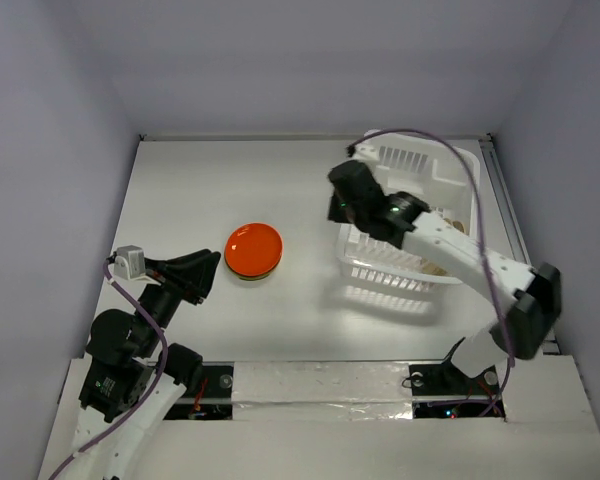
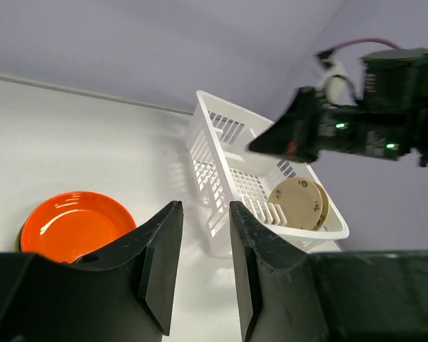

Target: Unload the plates from the dish rack

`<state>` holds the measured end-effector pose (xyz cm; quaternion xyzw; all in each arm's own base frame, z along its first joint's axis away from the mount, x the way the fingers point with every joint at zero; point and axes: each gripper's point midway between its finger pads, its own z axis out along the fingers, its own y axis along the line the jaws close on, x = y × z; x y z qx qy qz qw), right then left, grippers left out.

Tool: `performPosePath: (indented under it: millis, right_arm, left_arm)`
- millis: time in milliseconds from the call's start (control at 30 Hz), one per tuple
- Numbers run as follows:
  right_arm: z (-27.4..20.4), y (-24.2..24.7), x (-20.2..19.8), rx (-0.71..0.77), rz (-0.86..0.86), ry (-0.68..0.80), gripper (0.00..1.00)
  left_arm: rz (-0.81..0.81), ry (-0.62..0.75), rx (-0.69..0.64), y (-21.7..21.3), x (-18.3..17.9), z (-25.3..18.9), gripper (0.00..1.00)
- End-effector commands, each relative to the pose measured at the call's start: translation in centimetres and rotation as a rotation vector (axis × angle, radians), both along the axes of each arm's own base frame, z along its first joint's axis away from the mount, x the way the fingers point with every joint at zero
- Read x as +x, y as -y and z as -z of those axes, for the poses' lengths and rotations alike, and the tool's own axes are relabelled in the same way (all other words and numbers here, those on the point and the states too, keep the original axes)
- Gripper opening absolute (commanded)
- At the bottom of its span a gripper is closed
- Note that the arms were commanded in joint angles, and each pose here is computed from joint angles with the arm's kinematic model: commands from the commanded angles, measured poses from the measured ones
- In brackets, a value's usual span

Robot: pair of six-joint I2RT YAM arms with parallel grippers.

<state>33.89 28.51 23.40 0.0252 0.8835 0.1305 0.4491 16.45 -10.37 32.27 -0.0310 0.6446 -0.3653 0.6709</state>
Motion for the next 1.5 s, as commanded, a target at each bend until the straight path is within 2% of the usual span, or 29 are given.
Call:
performPosePath:
  millis: [0,133,267,300,400,833,967,1000,1100,1367,1467]
  right_arm:
    - [-0.6,11.8,-1.2,-0.112,0.278,0.015,0.0]
    - [-0.1,21.6,-4.5,-0.153,0.461,-0.037,0.0]
    - [-1.1,27.5,-6.1,-0.212,0.595,-0.025,0.34]
    - [-0.8,29.2,-6.2,-0.226,0.642,-0.049,0.35]
    - [0.8,29.0,-5.9,-0.252,0.582,-0.127,0.38]
    - [4.2,30.5,-4.1,-0.419,0.554,-0.328,0.33]
    - [4.7,30.8,-3.1,-0.484,0.522,-0.346,0.2]
    - [4.6,31.0,-3.0,-0.5,0.524,-0.347,0.11]
    - [4.6,31.6,-2.5,-0.546,0.535,-0.347,0.07]
    - [6.0,31.5,-1.2,-0.606,0.485,-0.391,0.13]
    - [5.7,31.4,-1.0,-0.62,0.476,-0.377,0.21]
  left_arm:
    - [0.021,0.053,-0.02,0.3,-0.3,-1.1,0.3]
    - [0.028,0.07,-0.031,0.2,-0.8,-1.5,0.3]
    - [0.041,0.078,-0.036,0.3,-1.2,-1.6,0.3]
    - [0.04,0.082,-0.038,0.2,-1.3,-1.7,0.3]
    - [0.045,0.083,-0.04,0.2,-1.4,-1.8,0.3]
    - [0.049,0.09,-0.046,0.2,-1.7,-2.0,0.3]
    - [0.045,0.09,-0.047,0.1,-1.6,-1.9,0.3]
    - [0.045,0.088,-0.047,0.1,-1.6,-1.9,0.3]
    - [0.044,0.086,-0.047,0.1,-1.6,-1.9,0.3]
    - [0.041,0.072,-0.042,0.2,-1.3,-1.6,0.3]
    - [0.04,0.066,-0.039,0.3,-1.1,-1.5,0.3]
